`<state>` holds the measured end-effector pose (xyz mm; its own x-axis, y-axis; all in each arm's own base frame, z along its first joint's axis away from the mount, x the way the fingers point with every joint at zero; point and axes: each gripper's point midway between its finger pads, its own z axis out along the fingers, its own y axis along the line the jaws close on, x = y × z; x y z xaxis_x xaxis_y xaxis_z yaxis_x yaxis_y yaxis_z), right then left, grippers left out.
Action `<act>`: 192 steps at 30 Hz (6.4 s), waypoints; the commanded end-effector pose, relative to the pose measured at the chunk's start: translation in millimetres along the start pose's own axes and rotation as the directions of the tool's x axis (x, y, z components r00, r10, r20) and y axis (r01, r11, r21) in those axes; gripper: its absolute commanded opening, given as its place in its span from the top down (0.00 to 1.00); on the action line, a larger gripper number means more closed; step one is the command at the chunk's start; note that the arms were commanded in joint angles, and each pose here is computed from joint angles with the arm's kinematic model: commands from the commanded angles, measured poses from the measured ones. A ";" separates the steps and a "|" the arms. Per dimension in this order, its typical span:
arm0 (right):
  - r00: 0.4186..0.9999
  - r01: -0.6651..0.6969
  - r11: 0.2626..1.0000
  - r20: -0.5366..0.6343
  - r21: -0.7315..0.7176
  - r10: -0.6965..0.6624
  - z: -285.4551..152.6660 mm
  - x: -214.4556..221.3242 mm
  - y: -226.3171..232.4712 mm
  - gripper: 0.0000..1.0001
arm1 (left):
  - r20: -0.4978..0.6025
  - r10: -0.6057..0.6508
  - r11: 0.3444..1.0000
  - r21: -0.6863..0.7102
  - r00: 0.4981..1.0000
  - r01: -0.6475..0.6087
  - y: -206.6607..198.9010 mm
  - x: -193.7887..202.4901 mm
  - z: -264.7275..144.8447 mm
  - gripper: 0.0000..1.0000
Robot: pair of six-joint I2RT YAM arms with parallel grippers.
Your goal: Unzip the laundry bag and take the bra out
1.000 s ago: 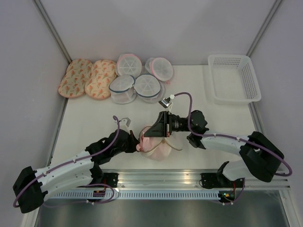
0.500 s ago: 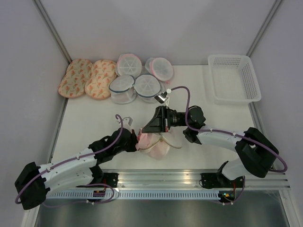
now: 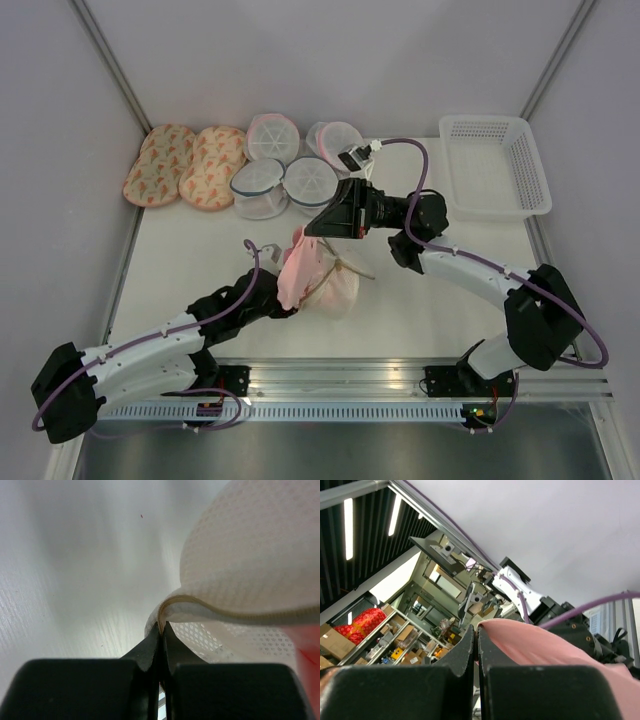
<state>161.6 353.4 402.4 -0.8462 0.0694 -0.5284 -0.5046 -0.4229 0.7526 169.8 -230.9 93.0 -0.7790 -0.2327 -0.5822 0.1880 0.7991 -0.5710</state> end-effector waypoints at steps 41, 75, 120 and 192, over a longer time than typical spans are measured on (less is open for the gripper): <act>0.687 -0.106 -0.277 -0.131 0.955 -0.714 -290.1 -249.7 -26.3 1.00 | 0.037 0.045 0.999 -0.007 0.998 -0.045 -7.9 -18.2 -15.6 0.98; 0.795 -0.210 -0.453 -0.119 0.866 -0.595 -328.8 -176.2 -86.8 0.36 | 0.061 0.040 0.997 -0.063 0.997 -0.037 4.2 -22.5 -23.3 0.98; 0.993 -0.106 -0.536 0.060 0.838 -0.102 -355.3 154.3 -247.9 1.00 | 0.170 -0.024 0.994 -0.103 0.985 0.042 19.2 -34.1 -28.4 0.98; 0.960 0.077 0.093 -0.049 0.993 -0.274 -199.6 58.1 -160.3 1.00 | 0.212 -0.066 0.995 -0.059 0.975 0.080 16.6 -35.4 -13.0 0.98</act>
<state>237.8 199.6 132.6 -0.6659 0.2053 -0.7172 -0.0404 0.9501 0.3094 181.8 -193.8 99.5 -0.6834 -0.3369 -0.6477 0.0890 0.8421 -0.5320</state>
